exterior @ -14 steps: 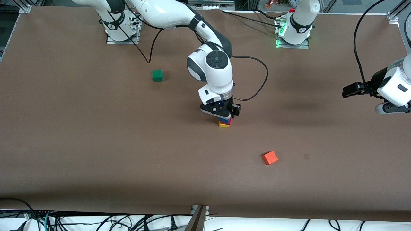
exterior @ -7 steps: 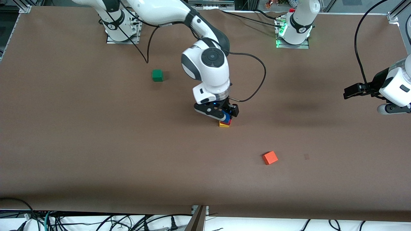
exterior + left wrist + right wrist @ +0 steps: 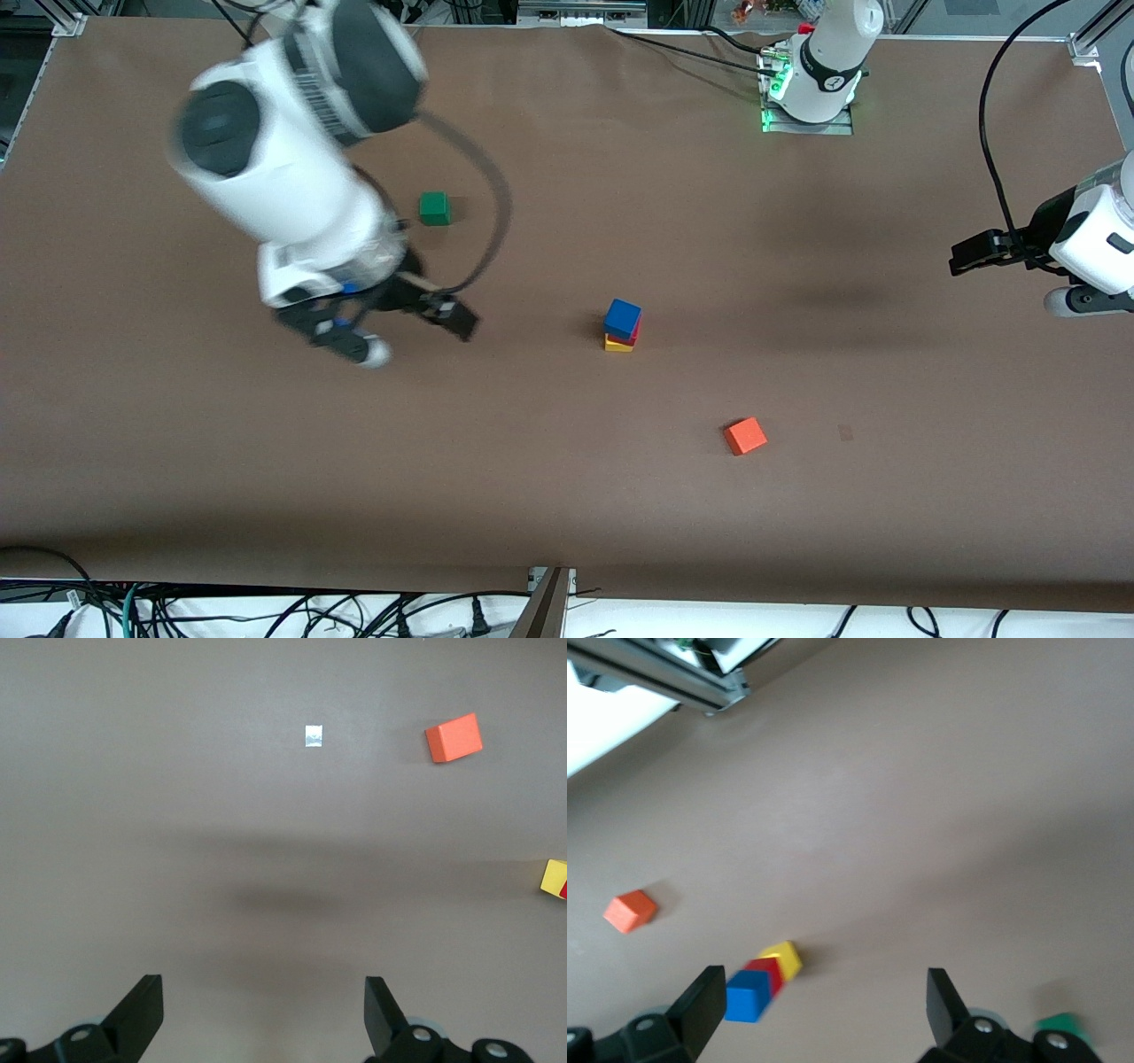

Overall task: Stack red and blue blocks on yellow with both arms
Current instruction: 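Open the right gripper and lift it away from the stack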

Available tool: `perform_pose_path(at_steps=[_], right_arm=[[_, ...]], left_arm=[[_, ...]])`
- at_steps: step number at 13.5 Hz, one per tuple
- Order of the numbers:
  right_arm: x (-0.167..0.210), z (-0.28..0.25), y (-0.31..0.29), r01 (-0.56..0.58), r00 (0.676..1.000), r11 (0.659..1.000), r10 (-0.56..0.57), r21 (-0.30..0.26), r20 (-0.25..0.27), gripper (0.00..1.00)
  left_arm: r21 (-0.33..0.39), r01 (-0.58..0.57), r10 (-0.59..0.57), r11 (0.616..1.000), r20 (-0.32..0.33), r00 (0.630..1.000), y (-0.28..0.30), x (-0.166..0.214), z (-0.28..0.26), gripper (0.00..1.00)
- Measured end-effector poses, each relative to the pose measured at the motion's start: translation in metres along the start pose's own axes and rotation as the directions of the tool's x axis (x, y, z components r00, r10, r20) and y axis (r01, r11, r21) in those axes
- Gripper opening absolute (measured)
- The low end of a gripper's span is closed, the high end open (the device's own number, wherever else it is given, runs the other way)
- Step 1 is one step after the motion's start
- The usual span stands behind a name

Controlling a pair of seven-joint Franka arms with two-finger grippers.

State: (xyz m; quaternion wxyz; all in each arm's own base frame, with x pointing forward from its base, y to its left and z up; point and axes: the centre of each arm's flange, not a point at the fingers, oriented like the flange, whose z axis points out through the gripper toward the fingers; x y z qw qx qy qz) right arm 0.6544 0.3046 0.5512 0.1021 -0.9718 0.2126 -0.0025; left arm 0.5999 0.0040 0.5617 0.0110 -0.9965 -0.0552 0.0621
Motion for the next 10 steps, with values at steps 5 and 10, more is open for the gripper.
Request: perform_pose_path(at_steps=[5, 10], right_arm=[[0.032, -0.051, 0.138, 0.203, 0.979, 0.975, -0.200, -0.084, 0.045, 1.00], [0.029, -0.077, 0.216, 0.355, 0.935, 0.923, -0.351, -0.148, 0.057, 1.00]], left_arm=[[0.000, -0.005, 0.005, 1.000, 0.000, 1.000, 0.003, 0.000, 0.000, 1.00], [0.000, -0.006, 0.006, 1.000, 0.000, 1.000, 0.003, 0.000, 0.000, 1.00]])
